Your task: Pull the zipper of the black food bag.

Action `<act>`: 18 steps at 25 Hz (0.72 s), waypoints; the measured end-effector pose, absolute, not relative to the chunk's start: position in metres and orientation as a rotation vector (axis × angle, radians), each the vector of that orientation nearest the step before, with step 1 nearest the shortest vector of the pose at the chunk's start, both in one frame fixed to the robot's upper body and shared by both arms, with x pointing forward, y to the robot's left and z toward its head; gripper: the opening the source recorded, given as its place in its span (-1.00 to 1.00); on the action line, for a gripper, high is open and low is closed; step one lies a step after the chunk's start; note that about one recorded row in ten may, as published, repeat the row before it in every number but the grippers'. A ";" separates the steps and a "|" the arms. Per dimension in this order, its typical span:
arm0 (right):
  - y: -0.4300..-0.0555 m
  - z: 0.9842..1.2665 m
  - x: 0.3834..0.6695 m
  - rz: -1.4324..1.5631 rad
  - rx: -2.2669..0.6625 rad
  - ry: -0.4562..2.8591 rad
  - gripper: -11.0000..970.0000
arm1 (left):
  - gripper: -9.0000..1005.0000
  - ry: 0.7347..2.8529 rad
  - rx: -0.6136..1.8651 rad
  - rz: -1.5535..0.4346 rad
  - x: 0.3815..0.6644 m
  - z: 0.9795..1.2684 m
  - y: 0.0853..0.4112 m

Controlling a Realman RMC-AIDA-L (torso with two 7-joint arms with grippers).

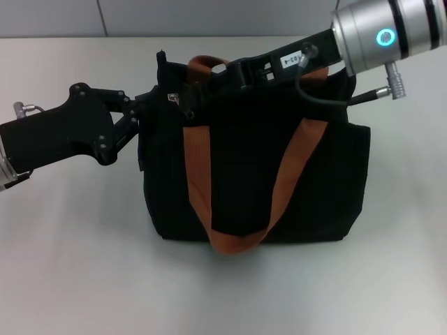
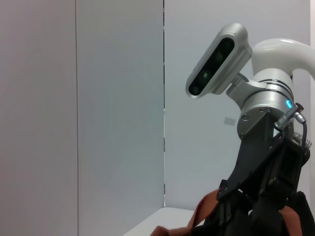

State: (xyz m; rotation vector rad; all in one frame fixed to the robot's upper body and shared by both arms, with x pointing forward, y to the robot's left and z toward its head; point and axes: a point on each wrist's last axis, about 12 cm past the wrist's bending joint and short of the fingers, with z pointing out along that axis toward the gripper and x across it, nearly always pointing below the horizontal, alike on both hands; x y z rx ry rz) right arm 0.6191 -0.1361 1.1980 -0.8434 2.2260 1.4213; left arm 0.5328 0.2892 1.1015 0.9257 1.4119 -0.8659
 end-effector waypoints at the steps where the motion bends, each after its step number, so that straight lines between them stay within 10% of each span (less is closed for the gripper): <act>1: -0.134 1.198 0.619 1.417 -0.847 2.228 -0.31 | -0.94 1.411 0.926 -0.867 0.533 1.102 0.289; 18: -0.127 1.204 0.618 1.356 -0.911 2.254 -0.31 | -0.94 1.408 0.927 -0.881 0.537 1.105 0.286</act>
